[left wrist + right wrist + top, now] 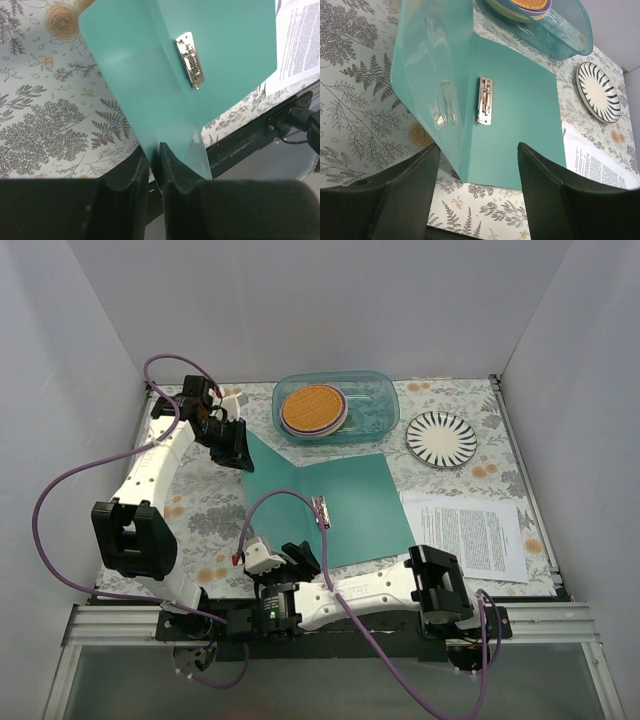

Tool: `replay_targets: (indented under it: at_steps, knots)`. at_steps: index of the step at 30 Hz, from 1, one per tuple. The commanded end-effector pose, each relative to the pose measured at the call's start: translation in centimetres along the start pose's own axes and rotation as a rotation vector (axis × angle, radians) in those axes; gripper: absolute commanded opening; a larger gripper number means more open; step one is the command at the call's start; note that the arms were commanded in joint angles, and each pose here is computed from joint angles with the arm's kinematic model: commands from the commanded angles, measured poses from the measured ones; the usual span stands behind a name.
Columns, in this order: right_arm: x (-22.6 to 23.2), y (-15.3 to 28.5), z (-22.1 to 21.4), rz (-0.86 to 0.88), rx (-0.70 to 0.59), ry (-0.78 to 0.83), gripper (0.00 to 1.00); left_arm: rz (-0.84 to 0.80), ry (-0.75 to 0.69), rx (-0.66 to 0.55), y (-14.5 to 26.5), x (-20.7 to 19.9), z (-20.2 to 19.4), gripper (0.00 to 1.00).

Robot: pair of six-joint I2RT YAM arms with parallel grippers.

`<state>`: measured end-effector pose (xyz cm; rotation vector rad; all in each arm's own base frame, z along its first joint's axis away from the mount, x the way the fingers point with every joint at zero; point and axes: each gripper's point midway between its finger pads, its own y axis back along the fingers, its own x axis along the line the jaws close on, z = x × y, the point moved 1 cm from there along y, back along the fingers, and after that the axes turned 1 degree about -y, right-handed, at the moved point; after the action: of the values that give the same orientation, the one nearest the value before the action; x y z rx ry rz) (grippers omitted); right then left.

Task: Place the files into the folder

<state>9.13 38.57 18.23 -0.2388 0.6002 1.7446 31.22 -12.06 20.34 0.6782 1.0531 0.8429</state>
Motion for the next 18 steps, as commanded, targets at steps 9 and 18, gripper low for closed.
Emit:
replay_targets:
  at_steps: [9, 18]
  knots:
    - [-0.5, 3.1, 1.0, 0.107, -0.036, -0.065, 0.73, 0.260, -0.017, -0.114, 0.2, 5.7, 0.0, 0.11]
    - [-5.4, 1.9, 0.8, 0.060, 0.040, -0.231, 0.77, 0.357, -0.052, -0.105, 0.3, 8.2, -1.8, 0.69]
